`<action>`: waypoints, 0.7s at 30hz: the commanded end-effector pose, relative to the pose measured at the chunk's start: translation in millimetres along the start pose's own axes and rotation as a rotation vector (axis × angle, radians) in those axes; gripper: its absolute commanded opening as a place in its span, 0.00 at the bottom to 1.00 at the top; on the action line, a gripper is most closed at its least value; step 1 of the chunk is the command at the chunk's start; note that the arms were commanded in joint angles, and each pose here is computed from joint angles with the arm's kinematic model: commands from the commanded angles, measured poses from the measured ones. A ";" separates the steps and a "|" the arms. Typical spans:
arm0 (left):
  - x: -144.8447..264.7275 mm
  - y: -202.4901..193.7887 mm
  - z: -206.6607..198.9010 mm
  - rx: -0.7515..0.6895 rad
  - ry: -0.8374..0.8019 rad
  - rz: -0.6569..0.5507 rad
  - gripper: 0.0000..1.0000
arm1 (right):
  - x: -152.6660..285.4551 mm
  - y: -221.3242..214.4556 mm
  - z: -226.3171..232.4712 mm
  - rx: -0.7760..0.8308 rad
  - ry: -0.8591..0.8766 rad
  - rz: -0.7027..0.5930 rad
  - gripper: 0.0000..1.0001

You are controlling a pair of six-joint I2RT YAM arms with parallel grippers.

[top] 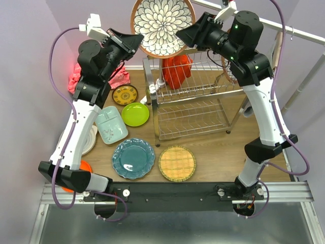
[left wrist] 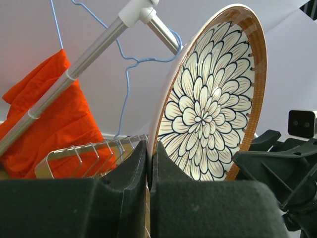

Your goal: Load the plates into the dish rack

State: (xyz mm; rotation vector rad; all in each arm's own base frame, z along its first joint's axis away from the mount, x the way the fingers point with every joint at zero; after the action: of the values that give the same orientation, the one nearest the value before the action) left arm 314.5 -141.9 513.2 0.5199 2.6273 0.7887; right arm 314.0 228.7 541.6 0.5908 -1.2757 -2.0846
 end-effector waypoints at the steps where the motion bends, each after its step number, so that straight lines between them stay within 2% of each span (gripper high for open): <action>1: 8.0 26.6 -52.4 -0.027 -0.128 -0.196 0.00 | -4.4 8.2 -4.3 -0.025 -0.089 -0.073 0.50; 12: 2.6 12.6 -59.3 -0.057 -0.116 -0.202 0.00 | -3.6 21.5 -12.6 -0.006 -0.139 -0.136 0.01; 15: 1.4 9.0 -62.2 -0.060 -0.147 -0.184 0.00 | -1.3 29.4 -12.5 0.020 -0.132 -0.162 0.01; 18: 2.4 3.9 -63.0 -0.064 -0.195 -0.162 0.13 | 4.8 45.0 -11.7 0.071 -0.123 -0.220 0.01; 19: 4.0 1.4 -60.7 -0.067 -0.201 -0.156 0.23 | 8.1 50.5 -10.7 0.094 -0.120 -0.240 0.01; 21: 6.8 1.0 -62.4 -0.062 -0.232 -0.164 0.33 | 15.3 62.6 -8.3 0.124 -0.118 -0.288 0.01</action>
State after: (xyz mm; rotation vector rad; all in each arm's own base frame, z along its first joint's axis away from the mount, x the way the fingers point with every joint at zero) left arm 308.4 -166.4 526.2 0.3877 2.5763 0.8427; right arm 331.6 211.1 552.8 0.5314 -1.3548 -2.2426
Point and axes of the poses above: each gripper's point midway between its finger pads, its own x axis back along the fingers, its own z axis along the line the jaws close on, y = z × x, the point moved 9 cm from there along x, back along the fingers, and after that the axes turned 3 degrees about x, right-handed, at the moved point
